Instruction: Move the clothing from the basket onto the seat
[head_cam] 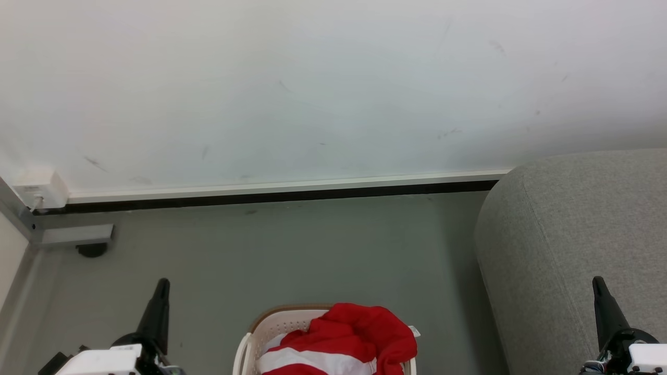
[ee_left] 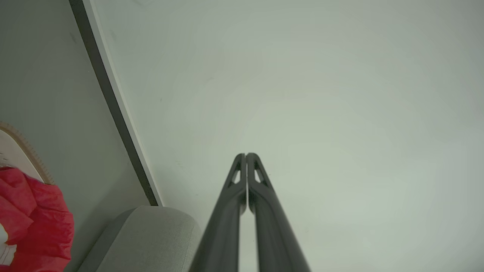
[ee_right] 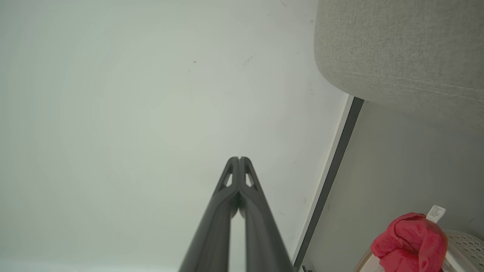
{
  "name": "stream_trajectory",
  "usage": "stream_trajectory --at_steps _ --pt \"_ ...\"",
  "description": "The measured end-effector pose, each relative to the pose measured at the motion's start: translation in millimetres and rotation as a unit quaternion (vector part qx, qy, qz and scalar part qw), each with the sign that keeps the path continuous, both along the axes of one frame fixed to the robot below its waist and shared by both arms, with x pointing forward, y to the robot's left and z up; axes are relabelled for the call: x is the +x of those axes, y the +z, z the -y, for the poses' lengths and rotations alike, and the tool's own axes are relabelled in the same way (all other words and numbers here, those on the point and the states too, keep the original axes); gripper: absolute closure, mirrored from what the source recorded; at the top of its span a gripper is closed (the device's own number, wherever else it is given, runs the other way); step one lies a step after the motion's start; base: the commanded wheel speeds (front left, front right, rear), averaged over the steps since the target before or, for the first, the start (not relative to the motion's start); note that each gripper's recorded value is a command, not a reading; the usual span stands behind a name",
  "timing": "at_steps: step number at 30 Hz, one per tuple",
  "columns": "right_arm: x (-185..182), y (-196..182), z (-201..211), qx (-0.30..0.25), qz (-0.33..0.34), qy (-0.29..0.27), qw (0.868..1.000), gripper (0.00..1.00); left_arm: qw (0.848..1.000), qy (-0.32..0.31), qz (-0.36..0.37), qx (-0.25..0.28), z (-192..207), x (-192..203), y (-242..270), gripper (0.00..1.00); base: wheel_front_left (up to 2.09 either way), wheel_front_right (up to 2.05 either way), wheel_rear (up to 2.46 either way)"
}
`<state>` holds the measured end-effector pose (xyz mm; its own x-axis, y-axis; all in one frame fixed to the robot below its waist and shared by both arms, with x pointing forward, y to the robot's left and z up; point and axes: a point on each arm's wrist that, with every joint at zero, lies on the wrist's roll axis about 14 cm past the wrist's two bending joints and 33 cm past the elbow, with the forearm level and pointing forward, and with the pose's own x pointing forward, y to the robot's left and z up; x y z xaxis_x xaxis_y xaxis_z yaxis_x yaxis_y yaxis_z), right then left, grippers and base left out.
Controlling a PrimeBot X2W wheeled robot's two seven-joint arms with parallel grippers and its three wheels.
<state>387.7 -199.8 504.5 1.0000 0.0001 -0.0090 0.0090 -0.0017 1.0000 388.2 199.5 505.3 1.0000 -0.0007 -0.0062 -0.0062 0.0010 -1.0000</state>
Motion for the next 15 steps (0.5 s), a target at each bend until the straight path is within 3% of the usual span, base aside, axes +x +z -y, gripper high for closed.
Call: stream_trajectory --at_steps 15 --pt "0.0 0.0 0.0 0.0 0.0 0.0 1.0 1.0 1.0 0.0 0.0 0.0 0.0 0.0 0.0 1.0 0.0 0.0 0.0"
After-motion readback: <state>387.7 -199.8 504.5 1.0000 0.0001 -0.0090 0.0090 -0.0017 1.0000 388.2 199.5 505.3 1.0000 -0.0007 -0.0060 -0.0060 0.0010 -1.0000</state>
